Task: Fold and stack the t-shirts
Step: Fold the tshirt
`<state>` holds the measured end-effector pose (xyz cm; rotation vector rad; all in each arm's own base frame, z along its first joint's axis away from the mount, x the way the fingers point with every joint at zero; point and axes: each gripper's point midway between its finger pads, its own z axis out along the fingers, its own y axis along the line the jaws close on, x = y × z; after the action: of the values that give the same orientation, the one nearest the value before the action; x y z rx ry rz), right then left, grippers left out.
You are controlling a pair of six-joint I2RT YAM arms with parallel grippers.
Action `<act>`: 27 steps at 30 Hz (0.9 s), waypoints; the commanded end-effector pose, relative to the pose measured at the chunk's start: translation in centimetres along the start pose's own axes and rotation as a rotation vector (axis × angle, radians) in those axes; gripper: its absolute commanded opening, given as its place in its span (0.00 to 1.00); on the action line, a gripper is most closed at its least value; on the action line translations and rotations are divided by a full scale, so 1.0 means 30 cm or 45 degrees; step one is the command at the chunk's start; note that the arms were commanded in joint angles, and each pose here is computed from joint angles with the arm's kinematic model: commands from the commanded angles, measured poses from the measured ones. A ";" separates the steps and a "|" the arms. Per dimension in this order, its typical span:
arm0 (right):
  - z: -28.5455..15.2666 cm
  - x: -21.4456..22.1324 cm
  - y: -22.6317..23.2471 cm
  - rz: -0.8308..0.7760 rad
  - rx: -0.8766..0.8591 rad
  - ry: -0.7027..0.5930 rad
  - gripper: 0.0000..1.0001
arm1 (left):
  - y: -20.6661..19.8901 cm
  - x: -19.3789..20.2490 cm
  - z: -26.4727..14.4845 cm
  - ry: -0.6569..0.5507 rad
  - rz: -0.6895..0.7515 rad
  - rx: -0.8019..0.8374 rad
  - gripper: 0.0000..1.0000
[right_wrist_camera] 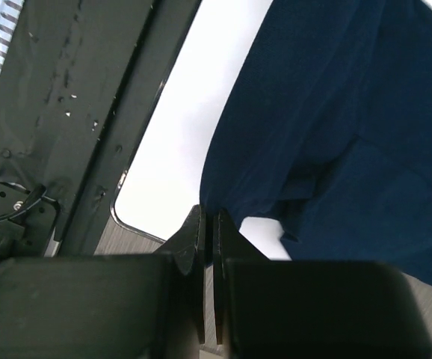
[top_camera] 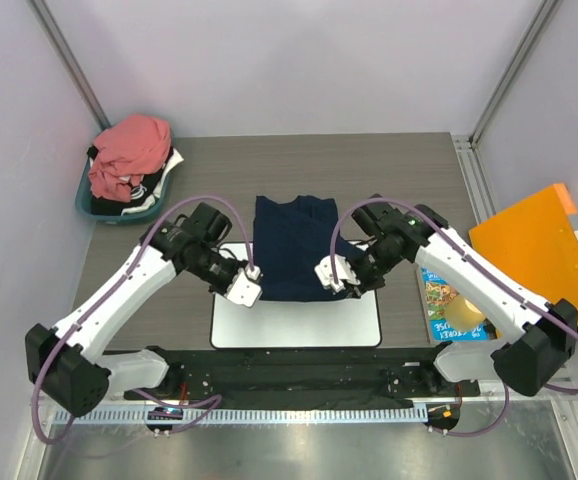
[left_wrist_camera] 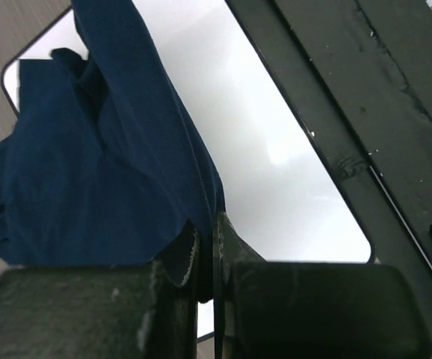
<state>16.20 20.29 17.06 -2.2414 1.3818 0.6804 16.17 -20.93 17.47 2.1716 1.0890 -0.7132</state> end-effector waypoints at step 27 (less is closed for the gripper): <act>-0.214 0.124 -0.487 -0.146 0.521 0.323 0.01 | 0.439 0.153 -0.153 0.305 0.116 -0.543 0.00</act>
<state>29.27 20.04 19.64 -2.1423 1.3946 0.1696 27.35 -21.65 18.55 2.0166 1.1586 -0.2751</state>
